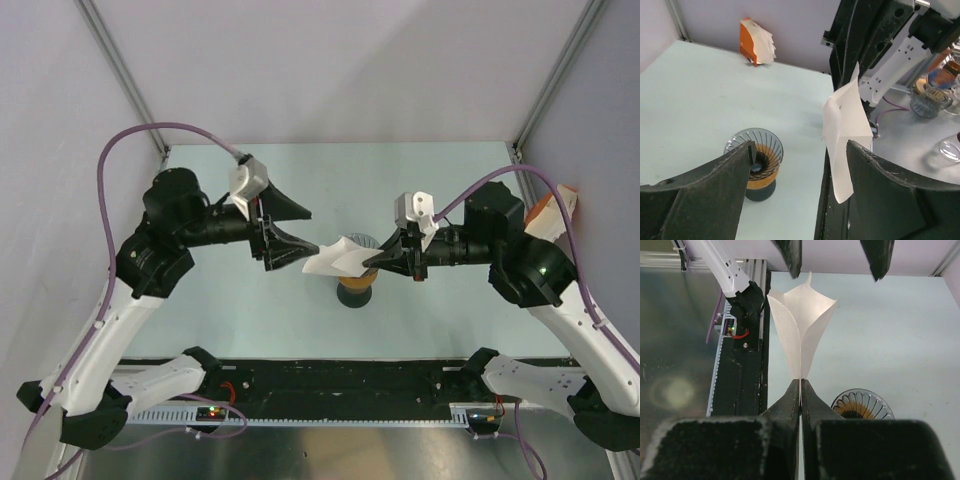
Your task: Place the coffee filter in the dripper
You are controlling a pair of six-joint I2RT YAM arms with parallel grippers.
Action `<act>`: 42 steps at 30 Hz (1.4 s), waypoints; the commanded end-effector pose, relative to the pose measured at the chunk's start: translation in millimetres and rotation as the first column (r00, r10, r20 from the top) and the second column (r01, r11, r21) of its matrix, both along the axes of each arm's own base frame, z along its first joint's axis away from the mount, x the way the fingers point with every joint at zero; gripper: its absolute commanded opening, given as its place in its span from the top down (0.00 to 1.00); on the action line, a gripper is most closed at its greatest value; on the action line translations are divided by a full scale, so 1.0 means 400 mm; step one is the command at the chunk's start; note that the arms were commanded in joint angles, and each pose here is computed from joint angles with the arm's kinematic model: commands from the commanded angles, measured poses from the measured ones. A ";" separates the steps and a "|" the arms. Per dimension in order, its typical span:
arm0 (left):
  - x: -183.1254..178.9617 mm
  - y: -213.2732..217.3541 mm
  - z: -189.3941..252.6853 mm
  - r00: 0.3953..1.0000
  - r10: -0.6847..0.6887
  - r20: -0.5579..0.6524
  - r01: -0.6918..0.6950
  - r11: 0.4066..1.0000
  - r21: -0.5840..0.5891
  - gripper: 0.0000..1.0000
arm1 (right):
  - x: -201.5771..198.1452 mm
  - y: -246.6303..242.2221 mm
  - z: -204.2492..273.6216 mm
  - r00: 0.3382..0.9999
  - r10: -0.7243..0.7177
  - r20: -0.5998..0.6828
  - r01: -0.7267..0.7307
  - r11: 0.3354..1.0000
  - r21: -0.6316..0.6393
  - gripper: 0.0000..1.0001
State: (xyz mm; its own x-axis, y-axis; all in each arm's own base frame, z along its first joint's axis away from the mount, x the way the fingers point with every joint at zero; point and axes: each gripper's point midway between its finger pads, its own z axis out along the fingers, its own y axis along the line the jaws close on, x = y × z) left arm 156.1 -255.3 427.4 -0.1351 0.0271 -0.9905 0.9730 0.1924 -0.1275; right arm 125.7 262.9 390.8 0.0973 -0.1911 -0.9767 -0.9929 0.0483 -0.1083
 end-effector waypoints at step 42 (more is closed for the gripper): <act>-0.120 -0.078 -0.183 0.917 -0.302 0.262 0.207 0.920 0.334 0.96 | -0.055 0.056 -0.073 0.991 0.132 -0.013 -0.132 0.973 -0.188 1.00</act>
State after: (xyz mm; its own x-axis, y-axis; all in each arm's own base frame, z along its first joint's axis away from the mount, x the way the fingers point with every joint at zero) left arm 111.9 -286.6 353.4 0.1838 0.3208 -0.9292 0.9830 -0.0609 0.1734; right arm 107.5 284.5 344.3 0.1036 -0.3935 -0.9135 -0.9934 -0.0872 -0.0751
